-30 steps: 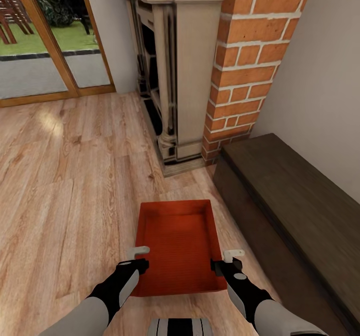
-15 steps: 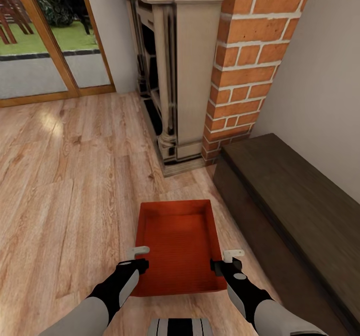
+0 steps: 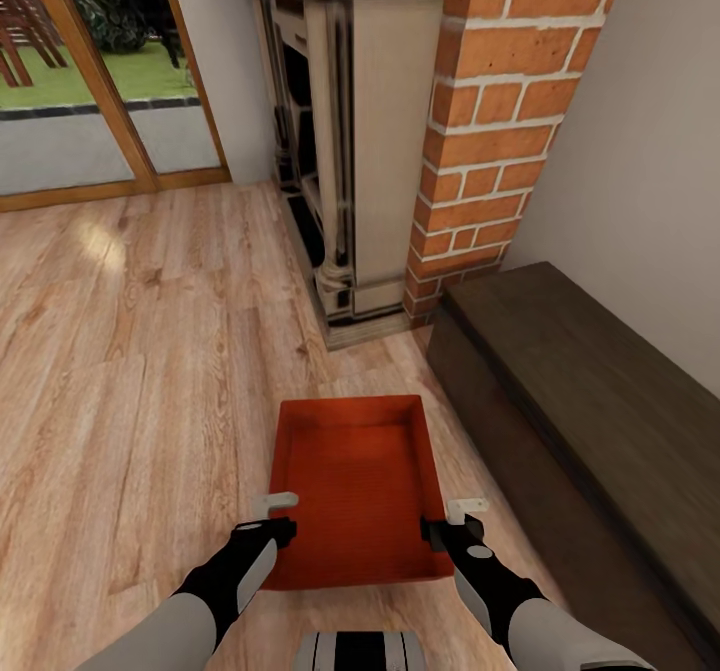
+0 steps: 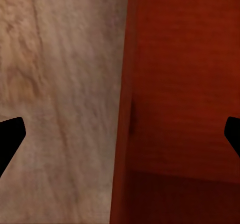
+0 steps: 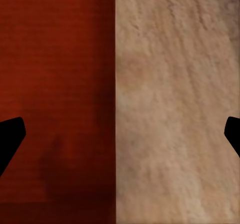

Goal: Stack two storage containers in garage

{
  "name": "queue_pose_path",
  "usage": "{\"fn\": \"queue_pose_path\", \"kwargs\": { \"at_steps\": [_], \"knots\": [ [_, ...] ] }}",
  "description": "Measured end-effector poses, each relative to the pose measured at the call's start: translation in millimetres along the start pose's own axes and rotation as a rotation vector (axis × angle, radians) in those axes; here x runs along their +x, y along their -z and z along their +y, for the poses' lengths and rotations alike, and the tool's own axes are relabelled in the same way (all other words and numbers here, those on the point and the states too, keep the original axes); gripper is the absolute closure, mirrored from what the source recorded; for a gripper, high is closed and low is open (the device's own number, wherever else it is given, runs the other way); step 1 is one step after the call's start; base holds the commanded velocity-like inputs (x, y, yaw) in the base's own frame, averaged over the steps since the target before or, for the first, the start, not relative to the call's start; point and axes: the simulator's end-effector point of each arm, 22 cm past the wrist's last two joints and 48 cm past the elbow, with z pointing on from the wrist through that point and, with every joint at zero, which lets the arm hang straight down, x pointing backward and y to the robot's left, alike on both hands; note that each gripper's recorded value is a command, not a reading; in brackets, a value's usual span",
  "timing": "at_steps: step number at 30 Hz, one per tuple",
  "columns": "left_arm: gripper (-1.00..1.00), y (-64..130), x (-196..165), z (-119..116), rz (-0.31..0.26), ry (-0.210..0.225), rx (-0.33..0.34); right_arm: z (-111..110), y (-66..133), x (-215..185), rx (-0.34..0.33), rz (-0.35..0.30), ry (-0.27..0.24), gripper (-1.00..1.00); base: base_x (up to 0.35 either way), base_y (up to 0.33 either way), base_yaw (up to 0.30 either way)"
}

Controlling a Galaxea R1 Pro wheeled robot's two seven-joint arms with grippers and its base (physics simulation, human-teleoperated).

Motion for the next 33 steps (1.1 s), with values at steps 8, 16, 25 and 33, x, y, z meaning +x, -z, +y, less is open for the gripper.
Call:
{"fn": "queue_pose_path", "kwargs": {
  "at_steps": [8, 16, 25, 33],
  "knots": [
    [-1.0, -2.2, 0.8, 1.7, 0.0, -0.001, -0.002, 0.8, -1.6, 1.5, -0.001, -0.001, 0.002, -1.0, 0.0, 0.0, 0.0],
    [-1.0, -2.2, 1.1, 1.8, 0.001, 0.001, -0.003, 0.0, -1.7, 1.5, 0.0, -0.001, -0.001, -1.0, 0.0, 0.0, 0.0],
    [-1.0, -2.0, 1.1, 0.8, 0.002, 0.001, -0.002, 0.6, -1.6, 0.8, 0.0, -0.004, 0.006, -1.0, 0.0, 0.0, 0.0],
    [1.0, -3.2, 8.7, 2.9, 0.021, 0.003, -0.005, 1.2, -1.6, 0.5, -0.001, -0.005, 0.007, 1.0, 0.0, 0.0, 0.0]
  ]
}}
